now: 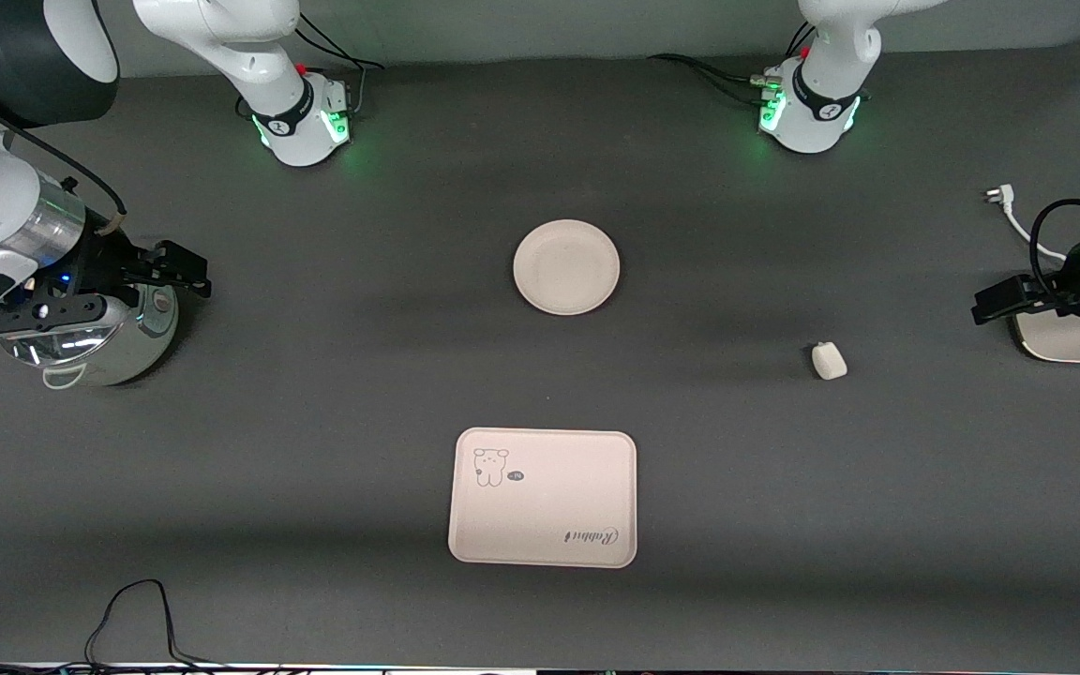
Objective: Place bun in plate and plate on tray
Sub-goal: 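Move the left gripper down toward the white bun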
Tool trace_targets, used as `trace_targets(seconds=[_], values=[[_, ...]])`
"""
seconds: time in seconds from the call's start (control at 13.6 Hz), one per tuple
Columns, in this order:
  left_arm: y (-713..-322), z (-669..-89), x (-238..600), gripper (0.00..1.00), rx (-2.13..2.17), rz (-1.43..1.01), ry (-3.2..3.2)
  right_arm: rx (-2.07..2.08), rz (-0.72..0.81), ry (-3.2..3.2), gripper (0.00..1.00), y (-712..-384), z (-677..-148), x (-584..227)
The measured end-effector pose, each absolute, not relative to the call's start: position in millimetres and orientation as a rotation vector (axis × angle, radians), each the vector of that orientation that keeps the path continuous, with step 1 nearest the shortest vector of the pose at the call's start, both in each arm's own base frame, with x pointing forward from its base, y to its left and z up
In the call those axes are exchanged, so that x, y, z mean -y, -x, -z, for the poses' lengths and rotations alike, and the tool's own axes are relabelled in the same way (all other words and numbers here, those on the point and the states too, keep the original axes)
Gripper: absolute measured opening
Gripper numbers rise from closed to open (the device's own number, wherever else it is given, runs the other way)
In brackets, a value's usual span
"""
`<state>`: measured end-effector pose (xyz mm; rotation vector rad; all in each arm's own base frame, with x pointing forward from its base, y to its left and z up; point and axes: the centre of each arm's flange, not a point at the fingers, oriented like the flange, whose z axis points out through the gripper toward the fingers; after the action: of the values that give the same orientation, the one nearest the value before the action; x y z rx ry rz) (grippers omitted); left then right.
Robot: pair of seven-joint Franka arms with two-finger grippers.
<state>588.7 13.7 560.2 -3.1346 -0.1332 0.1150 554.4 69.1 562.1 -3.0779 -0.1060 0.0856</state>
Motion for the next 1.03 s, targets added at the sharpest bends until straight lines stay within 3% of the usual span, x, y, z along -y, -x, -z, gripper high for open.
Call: trace_targets(seconds=[0.51,1.03], values=[[-588,-560,-13,1.0,0.126,-0.132,3.128,0.12,-0.088,3.062,1.0,-554,-562,-77],[-573,-551,13,1.0,0.121,-0.298,3.108,0.122,-0.096,3.061,1.0,-555,-559,-78]])
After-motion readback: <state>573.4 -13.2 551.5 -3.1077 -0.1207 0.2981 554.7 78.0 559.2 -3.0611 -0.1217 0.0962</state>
